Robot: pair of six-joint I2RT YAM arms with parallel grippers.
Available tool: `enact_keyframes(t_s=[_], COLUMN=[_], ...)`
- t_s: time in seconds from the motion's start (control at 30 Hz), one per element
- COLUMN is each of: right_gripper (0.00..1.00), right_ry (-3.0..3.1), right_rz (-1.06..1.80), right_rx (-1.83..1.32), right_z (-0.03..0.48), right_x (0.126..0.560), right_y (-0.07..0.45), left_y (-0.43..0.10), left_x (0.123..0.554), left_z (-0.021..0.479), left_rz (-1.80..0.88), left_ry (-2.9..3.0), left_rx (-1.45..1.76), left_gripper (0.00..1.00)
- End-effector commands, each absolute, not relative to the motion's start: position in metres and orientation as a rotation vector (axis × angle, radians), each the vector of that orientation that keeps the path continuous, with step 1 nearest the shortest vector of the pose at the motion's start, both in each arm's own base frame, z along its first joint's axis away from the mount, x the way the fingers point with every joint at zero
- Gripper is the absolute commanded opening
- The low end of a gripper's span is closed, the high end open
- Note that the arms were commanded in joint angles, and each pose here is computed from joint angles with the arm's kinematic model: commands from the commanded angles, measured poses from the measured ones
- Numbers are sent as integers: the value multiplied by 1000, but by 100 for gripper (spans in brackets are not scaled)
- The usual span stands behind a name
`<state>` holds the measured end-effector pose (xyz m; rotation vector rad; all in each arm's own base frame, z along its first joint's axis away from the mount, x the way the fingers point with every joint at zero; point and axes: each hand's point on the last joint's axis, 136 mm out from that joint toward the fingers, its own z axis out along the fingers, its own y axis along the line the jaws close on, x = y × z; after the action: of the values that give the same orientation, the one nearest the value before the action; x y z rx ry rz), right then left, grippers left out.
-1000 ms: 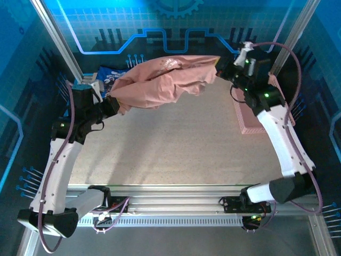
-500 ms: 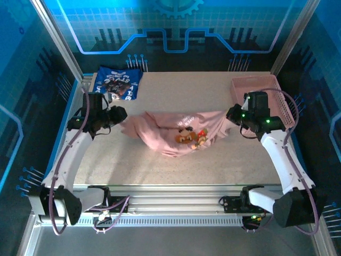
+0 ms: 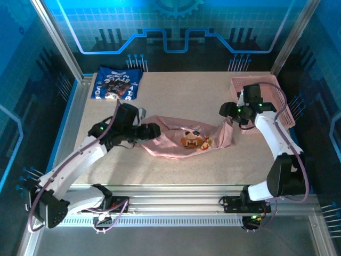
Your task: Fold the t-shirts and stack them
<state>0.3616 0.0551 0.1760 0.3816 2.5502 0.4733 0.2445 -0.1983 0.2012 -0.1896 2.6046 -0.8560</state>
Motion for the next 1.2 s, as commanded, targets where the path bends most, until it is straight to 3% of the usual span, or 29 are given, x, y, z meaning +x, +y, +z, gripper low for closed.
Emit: enact_keyframes(t_s=[0.0, 0.13, 0.33, 0.5, 0.87, 1.17], right_gripper=[72, 72, 68, 65, 63, 62], right_ry=[2603, 2671, 2755, 2779, 2741, 2754], right_rz=[564, 734, 824, 638, 167, 107], right_rx=[198, -93, -578, -824, -1007, -1032], right_z=[196, 196, 160, 110, 52, 27], right_x=[324, 275, 190, 158, 200, 233], right_y=[81, 145, 241, 279, 305, 308], left_y=[-176, -166, -128, -96, -83, -81], left_x=[200, 190, 221, 248, 271, 289], left_z=[159, 139, 129, 128, 87, 59], left_rz=[-716, -674, -660, -708, -824, -824], left_ry=[2743, 2716, 2661, 2594, 2601, 2634], left_rx=[-471, -562, -769, -853, -946, -998], left_gripper=[70, 71, 74, 74, 71, 67])
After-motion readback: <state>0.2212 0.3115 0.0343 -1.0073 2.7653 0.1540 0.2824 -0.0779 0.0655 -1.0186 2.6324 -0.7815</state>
